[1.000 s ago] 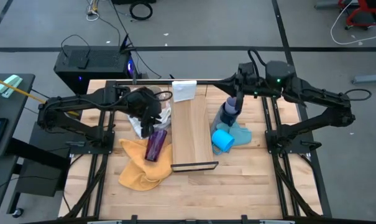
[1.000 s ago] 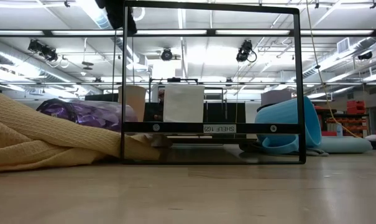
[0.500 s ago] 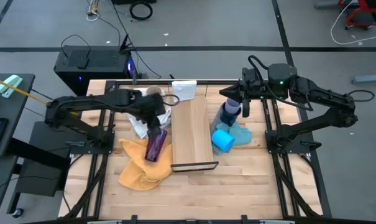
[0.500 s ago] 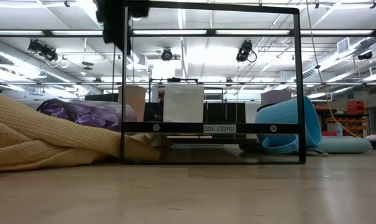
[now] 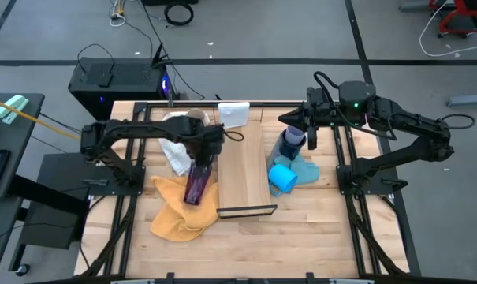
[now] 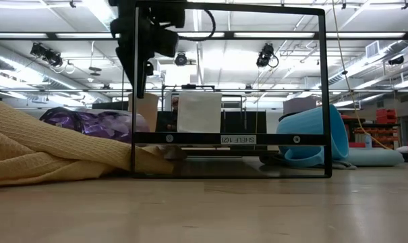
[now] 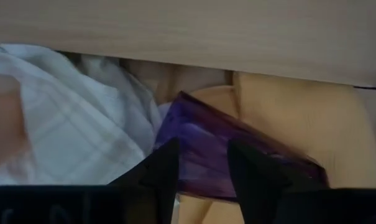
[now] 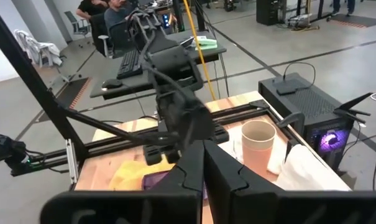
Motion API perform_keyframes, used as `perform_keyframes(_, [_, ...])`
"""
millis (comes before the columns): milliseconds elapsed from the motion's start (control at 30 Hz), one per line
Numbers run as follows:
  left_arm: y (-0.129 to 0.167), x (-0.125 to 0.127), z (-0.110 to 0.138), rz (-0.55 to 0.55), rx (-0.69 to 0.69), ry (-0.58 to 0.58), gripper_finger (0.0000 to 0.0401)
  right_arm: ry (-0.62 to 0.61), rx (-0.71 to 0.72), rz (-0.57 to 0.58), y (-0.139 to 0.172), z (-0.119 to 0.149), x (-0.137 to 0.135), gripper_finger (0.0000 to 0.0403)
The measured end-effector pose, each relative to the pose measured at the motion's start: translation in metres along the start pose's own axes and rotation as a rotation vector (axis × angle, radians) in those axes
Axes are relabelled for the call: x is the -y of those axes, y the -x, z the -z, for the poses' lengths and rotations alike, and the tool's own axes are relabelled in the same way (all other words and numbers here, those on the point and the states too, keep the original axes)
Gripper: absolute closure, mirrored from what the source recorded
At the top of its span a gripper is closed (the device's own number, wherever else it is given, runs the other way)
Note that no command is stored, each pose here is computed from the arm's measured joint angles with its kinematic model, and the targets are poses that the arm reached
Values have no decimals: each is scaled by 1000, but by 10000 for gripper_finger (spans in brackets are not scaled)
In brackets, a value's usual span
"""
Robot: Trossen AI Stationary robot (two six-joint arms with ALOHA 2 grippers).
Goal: Stack small to large cups/mugs on shelf
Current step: Put the violet cup on the shelf
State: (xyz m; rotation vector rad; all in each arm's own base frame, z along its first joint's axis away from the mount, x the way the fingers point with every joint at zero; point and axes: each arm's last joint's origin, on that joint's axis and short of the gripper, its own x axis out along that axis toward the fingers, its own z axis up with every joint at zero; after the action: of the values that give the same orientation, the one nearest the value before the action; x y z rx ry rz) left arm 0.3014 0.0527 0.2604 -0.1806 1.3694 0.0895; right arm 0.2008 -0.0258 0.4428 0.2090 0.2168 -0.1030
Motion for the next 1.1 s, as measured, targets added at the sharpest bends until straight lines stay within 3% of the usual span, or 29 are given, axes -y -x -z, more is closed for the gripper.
perform_keyframes(400, [4,-38,8,217,-23,17,225,-44,-7,0,-3,1,0,388])
perform_keyframes(567, [0,-36,6,217,-35,6,225,-44,-6,0,-2,1,0,386])
perform_keyframes(767, [-27,-27,-3,92,-129,6,228,-52,-6,0,-2,1,0,389])
perform_keyframes(1100, [-61,-11,-13,143,-184,-69,227,-101,-3,-1,-2,0,0,387])
